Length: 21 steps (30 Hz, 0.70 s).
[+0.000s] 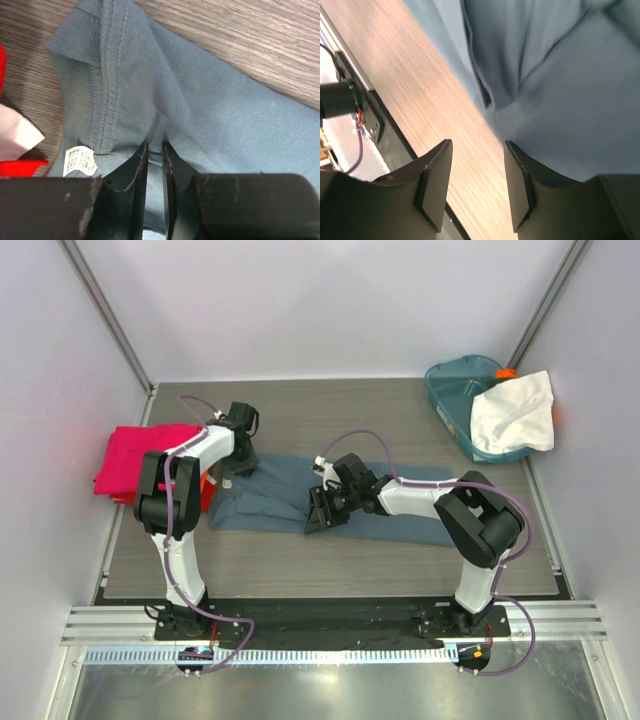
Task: Fold and stack the t-shirts
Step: Fold the tshirt
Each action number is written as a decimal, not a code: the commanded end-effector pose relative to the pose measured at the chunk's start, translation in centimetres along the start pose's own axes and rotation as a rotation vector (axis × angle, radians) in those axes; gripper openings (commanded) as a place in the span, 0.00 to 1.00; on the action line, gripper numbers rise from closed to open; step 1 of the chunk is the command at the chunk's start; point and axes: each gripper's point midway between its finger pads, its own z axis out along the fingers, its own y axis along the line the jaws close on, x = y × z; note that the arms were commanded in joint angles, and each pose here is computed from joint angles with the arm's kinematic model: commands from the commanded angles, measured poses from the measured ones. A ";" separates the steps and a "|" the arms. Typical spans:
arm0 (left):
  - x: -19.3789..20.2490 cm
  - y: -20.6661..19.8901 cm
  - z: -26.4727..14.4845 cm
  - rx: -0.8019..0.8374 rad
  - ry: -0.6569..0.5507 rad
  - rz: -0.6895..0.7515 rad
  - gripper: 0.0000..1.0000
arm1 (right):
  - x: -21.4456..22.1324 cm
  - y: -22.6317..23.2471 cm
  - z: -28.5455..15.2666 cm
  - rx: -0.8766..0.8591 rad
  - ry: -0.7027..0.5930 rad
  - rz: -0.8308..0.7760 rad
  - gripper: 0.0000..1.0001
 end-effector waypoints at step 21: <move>0.2 -1.3 -5.5 0.102 0.032 -0.022 0.23 | -14.7 7.1 3.3 -0.254 -0.331 -0.037 0.63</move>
